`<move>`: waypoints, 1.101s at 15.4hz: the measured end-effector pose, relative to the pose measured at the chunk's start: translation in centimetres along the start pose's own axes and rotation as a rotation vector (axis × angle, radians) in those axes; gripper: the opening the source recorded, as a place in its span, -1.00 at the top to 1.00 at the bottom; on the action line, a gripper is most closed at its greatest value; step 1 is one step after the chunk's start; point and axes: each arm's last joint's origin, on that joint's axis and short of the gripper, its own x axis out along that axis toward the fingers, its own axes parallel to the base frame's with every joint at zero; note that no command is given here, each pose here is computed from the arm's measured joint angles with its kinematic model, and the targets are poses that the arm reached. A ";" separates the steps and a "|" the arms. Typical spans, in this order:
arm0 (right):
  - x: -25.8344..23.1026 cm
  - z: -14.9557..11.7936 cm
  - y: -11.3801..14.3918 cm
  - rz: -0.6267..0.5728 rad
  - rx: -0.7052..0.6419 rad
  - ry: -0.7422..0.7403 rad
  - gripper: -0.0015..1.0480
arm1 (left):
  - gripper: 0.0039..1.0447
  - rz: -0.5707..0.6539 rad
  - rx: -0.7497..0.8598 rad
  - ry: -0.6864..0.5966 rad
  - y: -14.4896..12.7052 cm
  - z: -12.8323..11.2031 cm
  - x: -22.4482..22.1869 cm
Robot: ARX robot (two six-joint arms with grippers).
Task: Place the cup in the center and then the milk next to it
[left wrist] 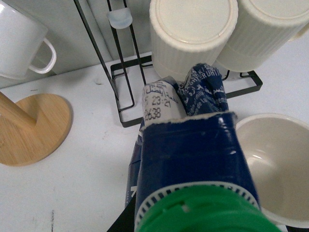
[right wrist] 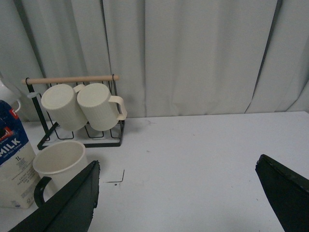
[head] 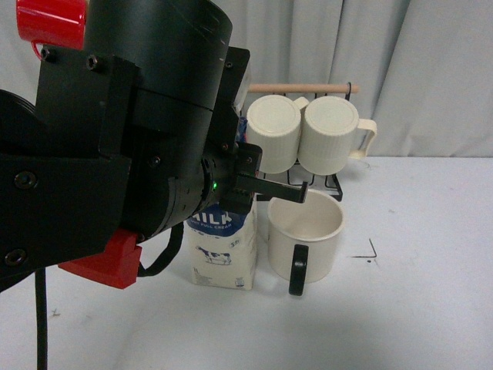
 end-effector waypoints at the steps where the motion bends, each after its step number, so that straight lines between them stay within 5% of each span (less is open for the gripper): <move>1: 0.0 0.0 0.0 0.000 0.000 0.000 -0.87 | 0.65 0.005 0.003 0.004 -0.1 -0.1 0.1; 2: 0.0 0.0 0.0 0.000 0.000 0.000 -0.87 | 0.63 0.011 0.005 0.006 -0.3 -0.2 0.1; 4: 0.0 0.0 0.0 0.000 0.000 0.000 -0.87 | 0.18 0.007 -0.009 -0.019 -0.5 0.9 0.2; 6: 0.0 0.0 0.0 0.000 0.000 0.000 -0.87 | -0.72 -0.056 -0.126 0.018 0.5 1.4 -1.4; 7: 0.0 0.0 0.0 0.000 0.000 0.000 -0.87 | -0.89 -0.076 -0.177 -0.016 1.1 2.0 -2.5; 11: 0.0 0.0 0.0 0.000 0.000 0.000 -0.87 | -0.88 -0.173 -0.346 -0.150 4.0 4.8 -9.2; 13: 0.0 0.0 0.0 0.000 0.000 0.000 -0.87 | -0.88 -0.190 -0.394 -0.190 6.2 4.2 -13.2; 17: 0.0 0.0 0.0 0.000 0.000 0.000 -0.87 | -0.58 0.034 -0.353 -0.414 9.8 2.8 -17.6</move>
